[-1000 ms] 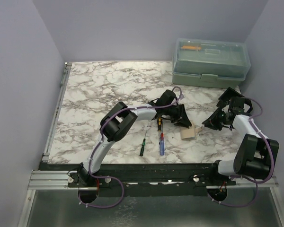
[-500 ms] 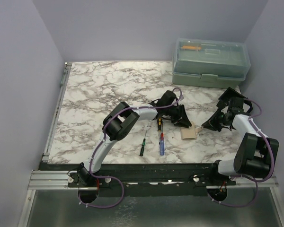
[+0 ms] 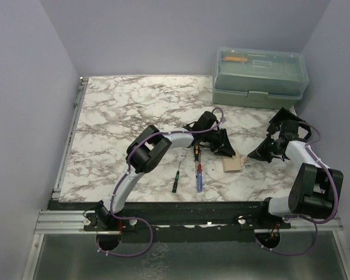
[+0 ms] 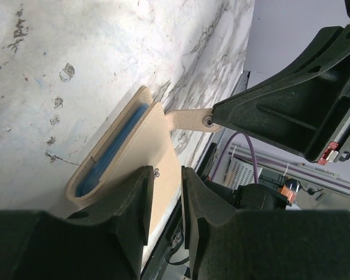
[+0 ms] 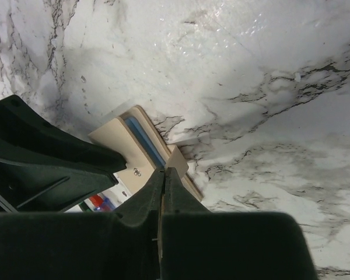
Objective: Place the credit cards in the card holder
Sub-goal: Close the card holder at the center of the board.
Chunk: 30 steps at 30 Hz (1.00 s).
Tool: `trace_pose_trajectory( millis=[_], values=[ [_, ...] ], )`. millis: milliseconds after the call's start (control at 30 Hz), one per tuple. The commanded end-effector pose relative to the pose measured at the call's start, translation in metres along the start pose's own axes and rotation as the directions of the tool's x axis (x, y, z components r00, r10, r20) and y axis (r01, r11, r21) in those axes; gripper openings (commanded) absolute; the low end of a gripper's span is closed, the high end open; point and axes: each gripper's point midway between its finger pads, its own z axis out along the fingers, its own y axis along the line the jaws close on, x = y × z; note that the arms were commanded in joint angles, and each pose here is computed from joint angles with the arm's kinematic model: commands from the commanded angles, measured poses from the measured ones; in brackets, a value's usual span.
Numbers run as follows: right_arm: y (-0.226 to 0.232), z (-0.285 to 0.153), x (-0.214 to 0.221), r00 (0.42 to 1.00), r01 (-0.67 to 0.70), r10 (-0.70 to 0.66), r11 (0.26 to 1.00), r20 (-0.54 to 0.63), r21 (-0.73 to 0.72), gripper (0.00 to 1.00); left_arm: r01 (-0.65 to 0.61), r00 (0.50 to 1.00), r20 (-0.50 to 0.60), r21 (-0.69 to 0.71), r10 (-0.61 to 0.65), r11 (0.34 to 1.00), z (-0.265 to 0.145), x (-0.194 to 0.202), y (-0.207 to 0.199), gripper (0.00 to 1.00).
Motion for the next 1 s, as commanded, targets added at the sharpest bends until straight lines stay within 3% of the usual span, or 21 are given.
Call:
trace_pose_trajectory(
  millis=[0,400,567,967],
  values=[
    [0.011,-0.008,0.006,1.0,0.019,-0.02,0.999,-0.019,-0.047,0.0,0.004,1.0,-0.005,-0.02,-0.004,1.0,0.003,-0.003,0.014,0.31],
    [0.041,0.004,0.032,0.976,0.131,-0.162,0.97,-0.144,-0.204,0.0,0.009,1.0,0.003,-0.033,-0.009,0.999,0.004,-0.003,0.019,0.27],
    [0.045,0.014,0.043,0.965,0.148,-0.185,0.97,-0.187,-0.194,0.0,0.008,1.0,0.01,-0.04,-0.008,0.999,0.002,-0.002,0.02,0.26],
    [0.034,0.027,0.035,0.974,0.139,-0.159,0.982,-0.163,-0.131,0.0,-0.014,1.0,0.025,-0.028,0.014,1.0,-0.007,-0.003,0.006,0.26]
  ],
)
